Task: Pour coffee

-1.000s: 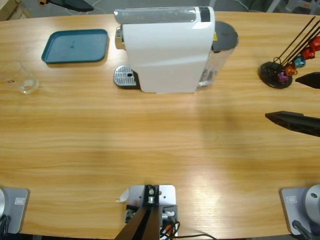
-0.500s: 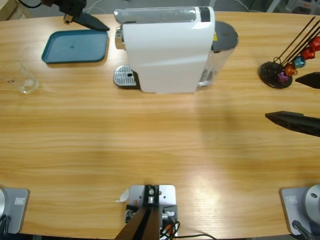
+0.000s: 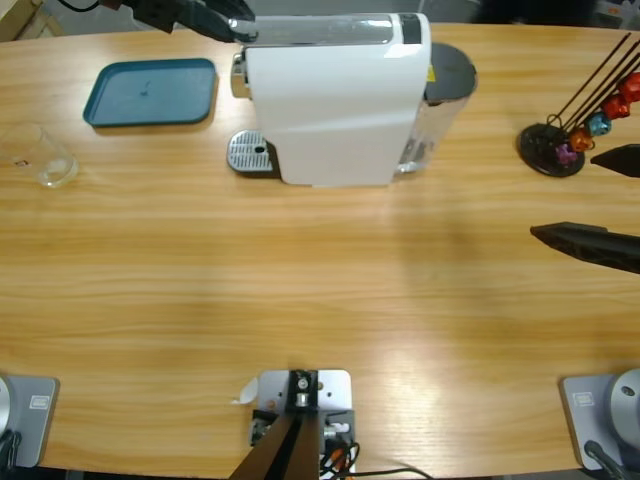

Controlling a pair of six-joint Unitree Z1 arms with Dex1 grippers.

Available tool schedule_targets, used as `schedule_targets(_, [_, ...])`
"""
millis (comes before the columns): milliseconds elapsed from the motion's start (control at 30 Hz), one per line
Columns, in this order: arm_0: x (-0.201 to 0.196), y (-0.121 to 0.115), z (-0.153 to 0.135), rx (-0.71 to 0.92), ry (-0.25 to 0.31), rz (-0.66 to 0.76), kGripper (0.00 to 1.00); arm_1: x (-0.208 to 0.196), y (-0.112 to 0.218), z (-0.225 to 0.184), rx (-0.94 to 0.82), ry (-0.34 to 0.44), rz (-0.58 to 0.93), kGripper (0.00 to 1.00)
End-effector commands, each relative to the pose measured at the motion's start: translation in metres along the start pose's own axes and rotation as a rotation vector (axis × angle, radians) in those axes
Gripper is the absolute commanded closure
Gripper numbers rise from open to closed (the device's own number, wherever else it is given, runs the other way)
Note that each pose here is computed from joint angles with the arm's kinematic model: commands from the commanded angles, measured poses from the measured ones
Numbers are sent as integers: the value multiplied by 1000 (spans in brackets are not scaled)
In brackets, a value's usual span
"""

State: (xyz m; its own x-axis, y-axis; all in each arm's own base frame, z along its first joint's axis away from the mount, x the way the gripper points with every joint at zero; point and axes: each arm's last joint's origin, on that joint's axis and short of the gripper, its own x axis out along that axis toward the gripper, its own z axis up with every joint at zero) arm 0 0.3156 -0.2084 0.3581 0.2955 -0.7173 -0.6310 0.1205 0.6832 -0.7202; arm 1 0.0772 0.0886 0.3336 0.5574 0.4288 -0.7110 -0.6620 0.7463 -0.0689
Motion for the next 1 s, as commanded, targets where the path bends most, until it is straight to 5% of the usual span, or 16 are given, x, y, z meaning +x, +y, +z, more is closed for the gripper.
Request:
schedule_targets(33, [-1,-21,-4,100,18,-122,1000,5,0,-8,-19,34,-9,13])
schedule_targets(300, [-27,-64,-9,196,-39,-237,1000,3,-1,-9,-7,25,-29,18])
schedule_targets(333, [-27,-69,-11,216,-46,-254,773,0,-3,-10,5,19,-57,18])
schedule_targets(367, [-26,-73,-13,251,-56,-267,219,-3,-6,-12,13,14,-100,23])
schedule_targets(400, [-27,-76,-17,320,-69,-271,32,-8,-12,-15,23,3,-185,40])
schedule_targets(500, [-34,-67,-45,542,-188,-74,9,-14,-29,-16,108,-19,-401,39])
schedule_targets(567, [-36,-58,-72,693,-242,136,9,-9,-44,-21,239,24,-525,123])
schedule_targets(633, [-41,-49,-96,790,-213,251,9,-4,-61,-27,366,62,-623,251])
schedule_targets(800, [-61,-16,-144,811,-140,278,9,30,-88,-27,519,29,-607,271])
schedule_targets(1000, [-80,6,-164,767,-138,280,12,72,-106,-21,552,-32,-565,271])
